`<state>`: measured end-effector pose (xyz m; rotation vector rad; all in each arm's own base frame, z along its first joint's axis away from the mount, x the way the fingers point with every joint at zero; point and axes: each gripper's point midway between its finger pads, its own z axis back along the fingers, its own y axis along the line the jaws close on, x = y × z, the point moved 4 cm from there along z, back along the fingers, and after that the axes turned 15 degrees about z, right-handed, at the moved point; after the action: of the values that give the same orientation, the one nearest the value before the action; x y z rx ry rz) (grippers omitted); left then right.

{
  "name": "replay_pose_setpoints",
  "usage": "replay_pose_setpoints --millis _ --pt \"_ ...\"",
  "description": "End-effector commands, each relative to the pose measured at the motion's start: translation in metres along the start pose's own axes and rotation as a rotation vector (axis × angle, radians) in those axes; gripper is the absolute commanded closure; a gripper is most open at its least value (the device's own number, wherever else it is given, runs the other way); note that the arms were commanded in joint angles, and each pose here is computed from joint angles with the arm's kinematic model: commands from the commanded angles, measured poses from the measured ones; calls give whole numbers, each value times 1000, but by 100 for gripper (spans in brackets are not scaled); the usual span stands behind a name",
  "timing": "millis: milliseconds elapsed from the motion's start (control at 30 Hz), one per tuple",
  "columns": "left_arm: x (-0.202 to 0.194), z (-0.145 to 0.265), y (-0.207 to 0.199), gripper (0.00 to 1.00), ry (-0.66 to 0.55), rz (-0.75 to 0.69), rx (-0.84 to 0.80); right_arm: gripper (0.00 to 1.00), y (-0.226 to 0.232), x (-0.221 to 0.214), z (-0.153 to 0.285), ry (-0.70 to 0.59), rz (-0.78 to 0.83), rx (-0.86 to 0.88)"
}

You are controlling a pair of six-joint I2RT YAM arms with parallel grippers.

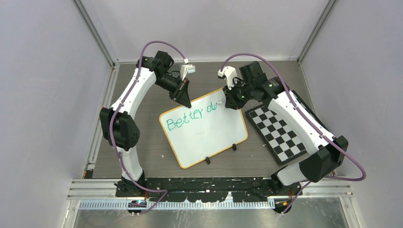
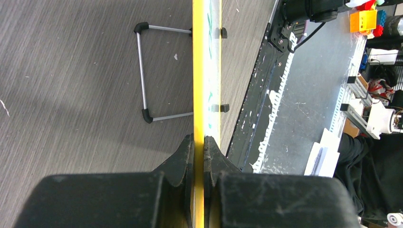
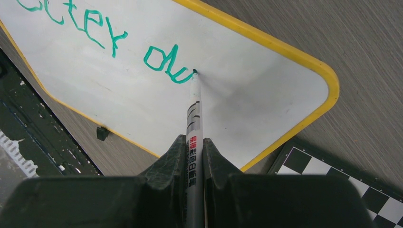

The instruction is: Write a sentence on the whiteboard

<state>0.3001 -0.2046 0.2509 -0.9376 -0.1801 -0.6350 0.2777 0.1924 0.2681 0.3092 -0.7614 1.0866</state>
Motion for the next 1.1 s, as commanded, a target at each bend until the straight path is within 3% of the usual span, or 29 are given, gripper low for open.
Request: replay_pose_setpoints --millis 0,400,1067 --pt "-21 -16 1 100 108 10 21 100 -6 11 4 -39 10 -26" --pt "-21 -16 2 100 109 12 25 100 2 -8 4 4 12 -16" --pt "-22 -15 0 100 111 13 25 100 -9 12 14 -37 33 -53"
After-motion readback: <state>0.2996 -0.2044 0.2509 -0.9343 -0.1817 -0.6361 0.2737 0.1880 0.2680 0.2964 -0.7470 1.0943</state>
